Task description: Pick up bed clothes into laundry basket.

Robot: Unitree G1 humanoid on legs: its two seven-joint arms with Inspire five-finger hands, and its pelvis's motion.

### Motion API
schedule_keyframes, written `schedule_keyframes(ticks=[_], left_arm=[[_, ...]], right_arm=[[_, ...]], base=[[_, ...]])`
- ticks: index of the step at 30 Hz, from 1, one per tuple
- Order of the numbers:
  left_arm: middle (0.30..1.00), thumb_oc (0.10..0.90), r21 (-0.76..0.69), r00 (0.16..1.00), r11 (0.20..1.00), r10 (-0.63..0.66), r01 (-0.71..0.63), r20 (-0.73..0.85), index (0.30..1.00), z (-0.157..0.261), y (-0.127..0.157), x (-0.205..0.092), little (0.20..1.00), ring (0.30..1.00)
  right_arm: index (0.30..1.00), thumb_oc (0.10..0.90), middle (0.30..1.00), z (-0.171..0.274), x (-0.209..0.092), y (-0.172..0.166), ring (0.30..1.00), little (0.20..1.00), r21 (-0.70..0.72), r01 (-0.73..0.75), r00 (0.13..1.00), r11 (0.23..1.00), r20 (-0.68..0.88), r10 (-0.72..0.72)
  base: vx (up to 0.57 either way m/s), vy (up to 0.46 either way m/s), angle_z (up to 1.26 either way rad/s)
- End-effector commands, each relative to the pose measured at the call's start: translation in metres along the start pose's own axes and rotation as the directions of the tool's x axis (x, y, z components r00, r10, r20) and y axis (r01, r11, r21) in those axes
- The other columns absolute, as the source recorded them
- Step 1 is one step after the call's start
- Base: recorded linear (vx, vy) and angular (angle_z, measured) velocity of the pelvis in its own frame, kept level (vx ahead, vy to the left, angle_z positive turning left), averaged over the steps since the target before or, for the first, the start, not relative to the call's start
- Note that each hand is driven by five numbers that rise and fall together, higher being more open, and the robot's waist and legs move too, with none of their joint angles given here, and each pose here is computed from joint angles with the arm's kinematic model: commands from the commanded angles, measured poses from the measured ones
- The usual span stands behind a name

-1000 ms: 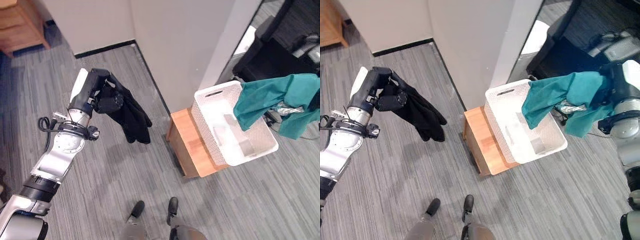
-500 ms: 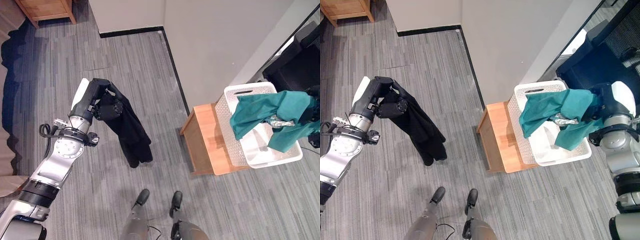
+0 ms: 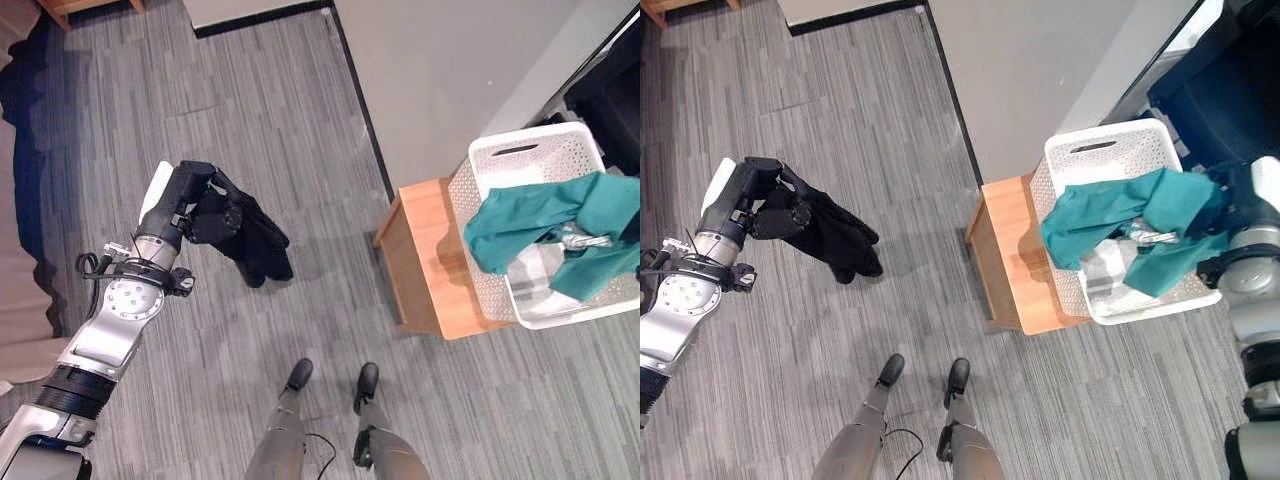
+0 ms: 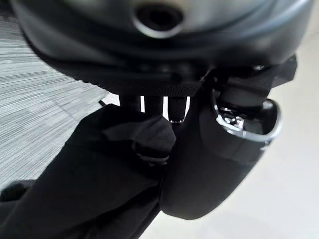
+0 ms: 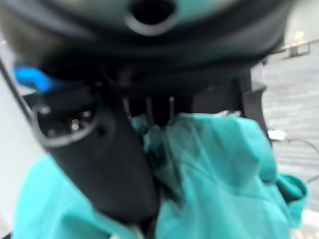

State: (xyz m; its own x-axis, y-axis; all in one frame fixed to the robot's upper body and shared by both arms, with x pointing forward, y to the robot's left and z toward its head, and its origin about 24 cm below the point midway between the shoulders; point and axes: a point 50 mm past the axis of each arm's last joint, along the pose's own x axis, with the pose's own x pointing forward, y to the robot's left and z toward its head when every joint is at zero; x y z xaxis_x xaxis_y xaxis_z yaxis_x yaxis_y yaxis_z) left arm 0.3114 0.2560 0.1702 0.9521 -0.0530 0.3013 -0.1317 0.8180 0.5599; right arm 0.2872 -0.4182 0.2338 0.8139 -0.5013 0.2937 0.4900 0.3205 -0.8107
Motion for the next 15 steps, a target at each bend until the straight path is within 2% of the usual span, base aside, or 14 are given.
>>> schedule_keyframes(ticks=[1,4,11,15], left_arm=[[0.3,0.4,-0.016,0.964,0.991,0.135,-0.135,0.228,0.3,0.043,0.044,0.004,0.3,0.3],[0.3,0.4,-0.008,0.966,0.989,0.143,-0.144,0.214,0.3,0.039,0.047,0.001,0.3,0.3],[0.3,0.4,-0.029,0.961,0.989,0.15,-0.147,0.234,0.3,0.045,0.047,0.001,0.3,0.3],[0.3,0.4,-0.033,0.959,0.99,0.143,-0.14,0.245,0.3,0.048,0.044,0.003,0.3,0.3]], right_arm=[[0.3,0.4,0.3,0.033,0.007,-0.084,0.3,0.3,-0.085,0.286,0.951,0.955,0.148,-0.271],[0.3,0.4,0.3,0.037,0.009,-0.088,0.3,0.3,-0.059,0.3,0.945,0.952,0.154,-0.288],[0.3,0.4,0.3,0.044,0.012,-0.063,0.3,0.3,0.036,0.232,0.96,0.972,0.156,-0.234],[0.3,0.4,0.3,0.045,0.012,-0.061,0.3,0.3,0.055,0.228,0.959,0.972,0.158,-0.234]], base=[[0.01,-0.032,-0.06],[0.02,-0.022,-0.04],[0.01,-0.016,-0.06],[0.0,0.0,0.0]])
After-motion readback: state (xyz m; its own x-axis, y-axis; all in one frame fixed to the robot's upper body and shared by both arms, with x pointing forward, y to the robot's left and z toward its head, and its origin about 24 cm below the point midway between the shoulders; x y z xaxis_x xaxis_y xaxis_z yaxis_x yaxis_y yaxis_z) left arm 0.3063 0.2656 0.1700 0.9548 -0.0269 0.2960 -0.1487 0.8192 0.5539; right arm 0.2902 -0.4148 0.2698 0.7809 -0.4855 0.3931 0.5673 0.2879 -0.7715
